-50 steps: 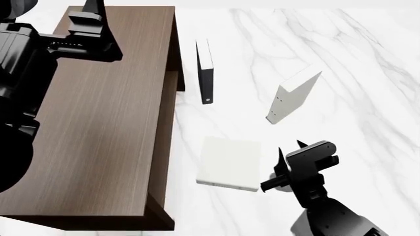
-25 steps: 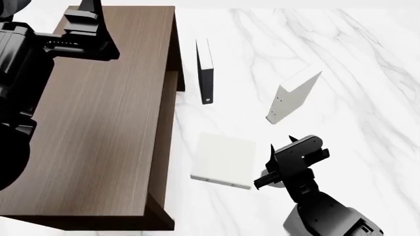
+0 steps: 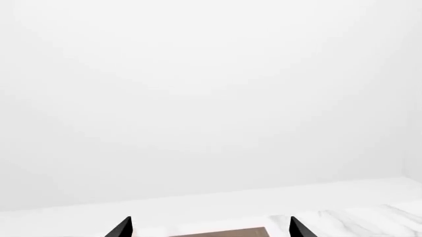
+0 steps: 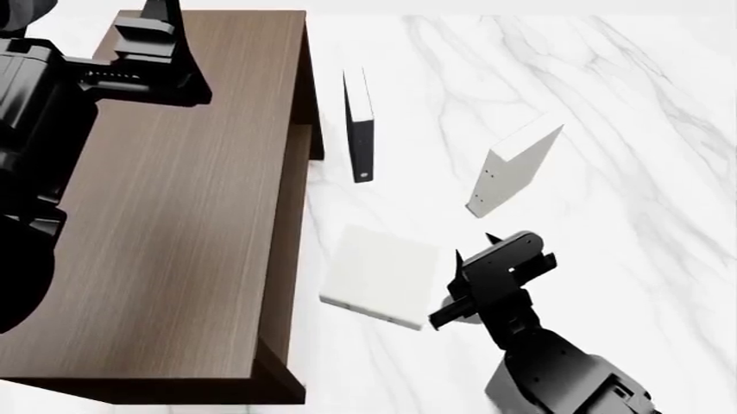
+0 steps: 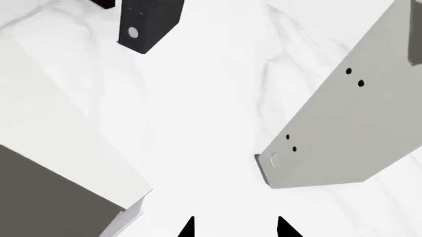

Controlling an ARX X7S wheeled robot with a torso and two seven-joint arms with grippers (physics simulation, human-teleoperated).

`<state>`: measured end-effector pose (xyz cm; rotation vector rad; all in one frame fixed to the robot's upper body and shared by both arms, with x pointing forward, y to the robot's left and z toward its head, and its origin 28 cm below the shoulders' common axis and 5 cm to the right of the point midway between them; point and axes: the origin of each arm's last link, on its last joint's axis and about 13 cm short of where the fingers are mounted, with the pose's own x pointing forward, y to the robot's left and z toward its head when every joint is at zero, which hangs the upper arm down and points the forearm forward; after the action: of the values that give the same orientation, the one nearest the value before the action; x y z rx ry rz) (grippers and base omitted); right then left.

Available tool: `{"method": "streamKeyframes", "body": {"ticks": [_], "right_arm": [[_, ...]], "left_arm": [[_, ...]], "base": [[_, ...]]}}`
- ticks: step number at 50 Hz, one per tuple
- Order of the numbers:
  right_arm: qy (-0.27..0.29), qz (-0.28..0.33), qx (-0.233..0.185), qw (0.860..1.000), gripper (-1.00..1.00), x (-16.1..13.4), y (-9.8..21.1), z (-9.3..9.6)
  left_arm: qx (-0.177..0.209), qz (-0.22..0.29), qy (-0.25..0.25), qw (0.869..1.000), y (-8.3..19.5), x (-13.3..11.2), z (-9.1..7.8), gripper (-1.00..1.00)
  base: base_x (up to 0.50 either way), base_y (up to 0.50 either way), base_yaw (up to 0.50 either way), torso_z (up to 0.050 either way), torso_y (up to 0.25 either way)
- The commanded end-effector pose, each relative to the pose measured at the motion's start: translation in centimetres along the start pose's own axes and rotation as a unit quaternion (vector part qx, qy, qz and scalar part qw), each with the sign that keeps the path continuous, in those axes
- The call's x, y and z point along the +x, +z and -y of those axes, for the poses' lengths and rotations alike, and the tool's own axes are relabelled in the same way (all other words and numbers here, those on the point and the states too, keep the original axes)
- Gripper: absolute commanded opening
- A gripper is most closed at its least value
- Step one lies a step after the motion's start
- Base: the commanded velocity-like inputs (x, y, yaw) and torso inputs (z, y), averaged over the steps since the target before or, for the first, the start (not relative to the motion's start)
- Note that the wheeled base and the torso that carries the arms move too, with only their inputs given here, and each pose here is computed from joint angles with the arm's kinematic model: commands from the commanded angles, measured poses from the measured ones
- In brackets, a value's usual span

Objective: Pick up the book on the right and place it under the cabinet shelf.

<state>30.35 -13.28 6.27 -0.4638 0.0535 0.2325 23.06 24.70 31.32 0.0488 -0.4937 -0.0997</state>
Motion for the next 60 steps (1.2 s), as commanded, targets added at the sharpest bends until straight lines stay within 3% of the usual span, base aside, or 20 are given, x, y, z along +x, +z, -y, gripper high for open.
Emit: {"method": "streamKeyframes", "body": {"ticks": [1, 38, 60], "right_arm": [[0.053, -0.002, 0.025, 0.998, 1.00, 0.3, 0.1, -2.3], [0.095, -0.020, 0.016, 0.995, 1.00, 2.9, -1.5, -5.4], [0.134, -0.009, 0.013, 0.991, 1.00, 2.8, -0.8, -6.7]], "left_arm": [[0.000, -0.001, -0.001, 1.000, -0.1, 0.0, 0.0, 1.00], [0.001, -0.005, 0.002, 1.000, -0.7, -0.1, -0.2, 1.00], [0.000, -0.001, 0.001, 1.000, -0.3, -0.1, -0.2, 1.00]], "base": [[0.00, 0.00, 0.00, 0.000, 0.000], [0.00, 0.00, 0.00, -0.002, -0.006], [0.01, 0.00, 0.01, -0.004, -0.011]]}}
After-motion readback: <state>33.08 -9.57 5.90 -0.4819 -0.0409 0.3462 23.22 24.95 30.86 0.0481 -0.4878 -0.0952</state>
